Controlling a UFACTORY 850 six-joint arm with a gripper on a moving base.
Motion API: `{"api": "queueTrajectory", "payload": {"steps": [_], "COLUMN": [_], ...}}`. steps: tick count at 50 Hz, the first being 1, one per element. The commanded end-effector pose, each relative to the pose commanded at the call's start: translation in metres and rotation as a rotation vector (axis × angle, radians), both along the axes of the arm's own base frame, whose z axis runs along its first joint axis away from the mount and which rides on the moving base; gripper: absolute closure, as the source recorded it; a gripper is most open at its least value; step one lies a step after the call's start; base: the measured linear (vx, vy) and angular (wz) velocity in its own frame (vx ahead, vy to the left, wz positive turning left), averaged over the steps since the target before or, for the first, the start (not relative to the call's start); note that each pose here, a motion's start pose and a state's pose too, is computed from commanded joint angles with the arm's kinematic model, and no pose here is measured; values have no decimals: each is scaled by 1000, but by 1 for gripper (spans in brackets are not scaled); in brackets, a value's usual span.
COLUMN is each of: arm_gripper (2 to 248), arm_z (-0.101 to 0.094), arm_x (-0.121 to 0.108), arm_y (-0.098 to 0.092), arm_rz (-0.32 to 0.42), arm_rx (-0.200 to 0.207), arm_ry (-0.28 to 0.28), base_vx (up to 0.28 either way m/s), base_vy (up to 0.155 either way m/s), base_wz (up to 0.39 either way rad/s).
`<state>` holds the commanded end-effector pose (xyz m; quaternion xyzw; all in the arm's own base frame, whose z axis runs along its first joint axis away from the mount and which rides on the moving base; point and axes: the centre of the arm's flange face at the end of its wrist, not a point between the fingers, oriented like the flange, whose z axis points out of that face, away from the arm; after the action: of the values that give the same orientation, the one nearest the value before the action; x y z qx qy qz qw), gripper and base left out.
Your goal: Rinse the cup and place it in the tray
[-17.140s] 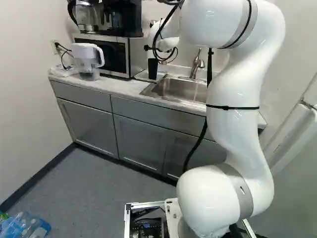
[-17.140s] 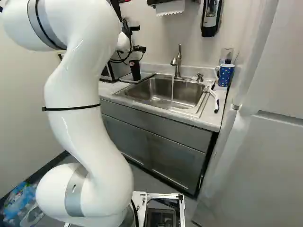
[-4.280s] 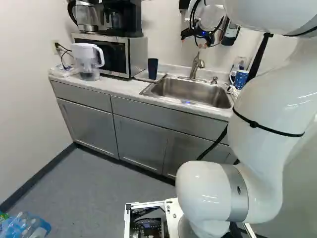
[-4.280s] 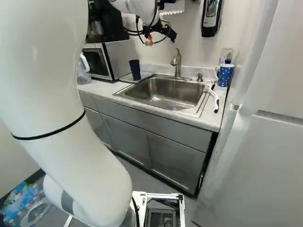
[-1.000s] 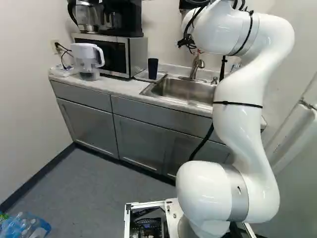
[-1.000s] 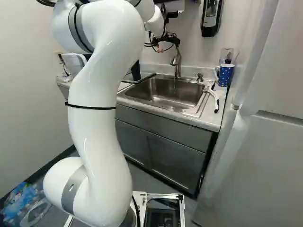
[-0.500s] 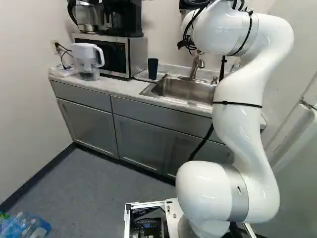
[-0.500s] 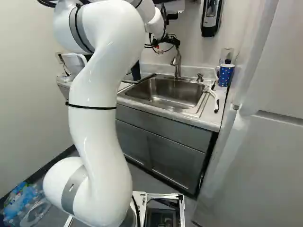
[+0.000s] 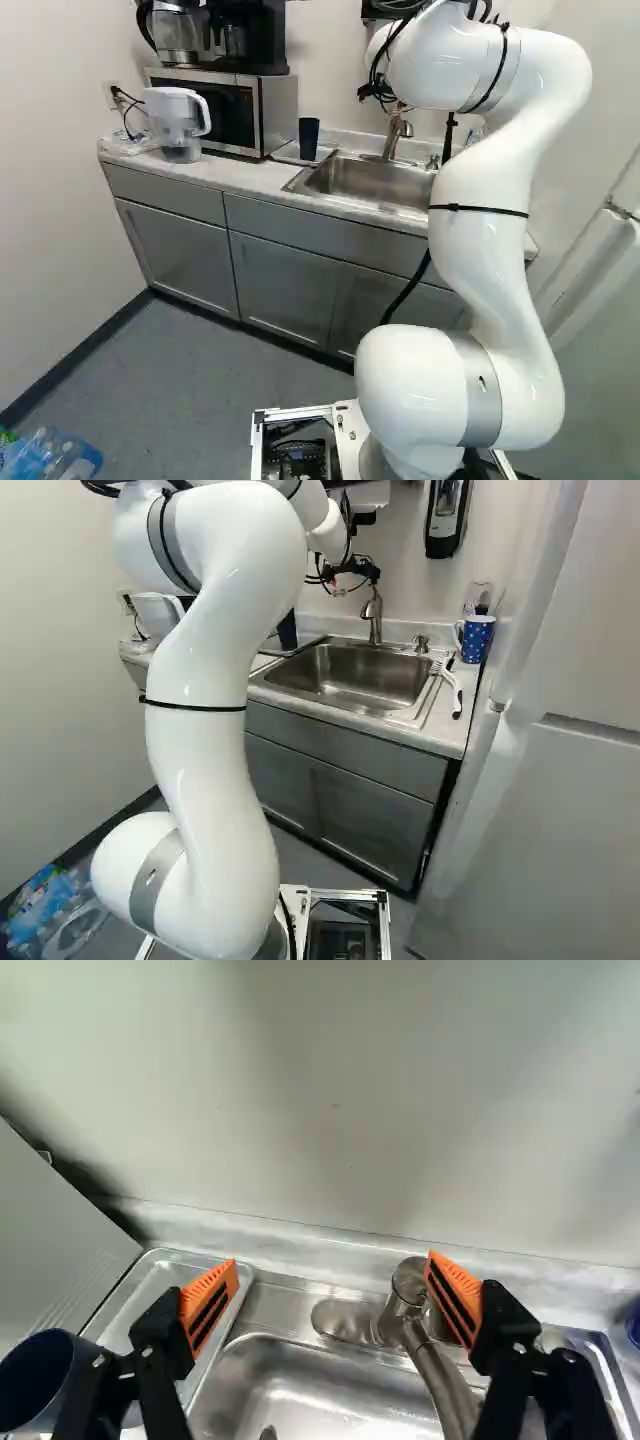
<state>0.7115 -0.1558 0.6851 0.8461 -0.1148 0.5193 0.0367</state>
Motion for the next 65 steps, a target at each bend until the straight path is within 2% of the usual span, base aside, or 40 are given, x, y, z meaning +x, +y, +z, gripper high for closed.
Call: {"api": "queueTrajectory", "payload": {"steps": [10, 26, 48, 65], "arm_gripper": [3, 3, 3, 3], "arm_z": [1, 12, 17, 19], "arm_x": [0, -12, -43, -77], "arm_y": [0, 14, 44, 51], "arm_rz": [-1, 0, 35, 37], "arm_rx": [-1, 6, 11, 17], "arm_ry": [-8, -100, -80, -48], "base_vx": [0, 0, 0, 0], "base_vy": [0, 0, 0, 0], "base_wz": [0, 0, 0, 0]}}
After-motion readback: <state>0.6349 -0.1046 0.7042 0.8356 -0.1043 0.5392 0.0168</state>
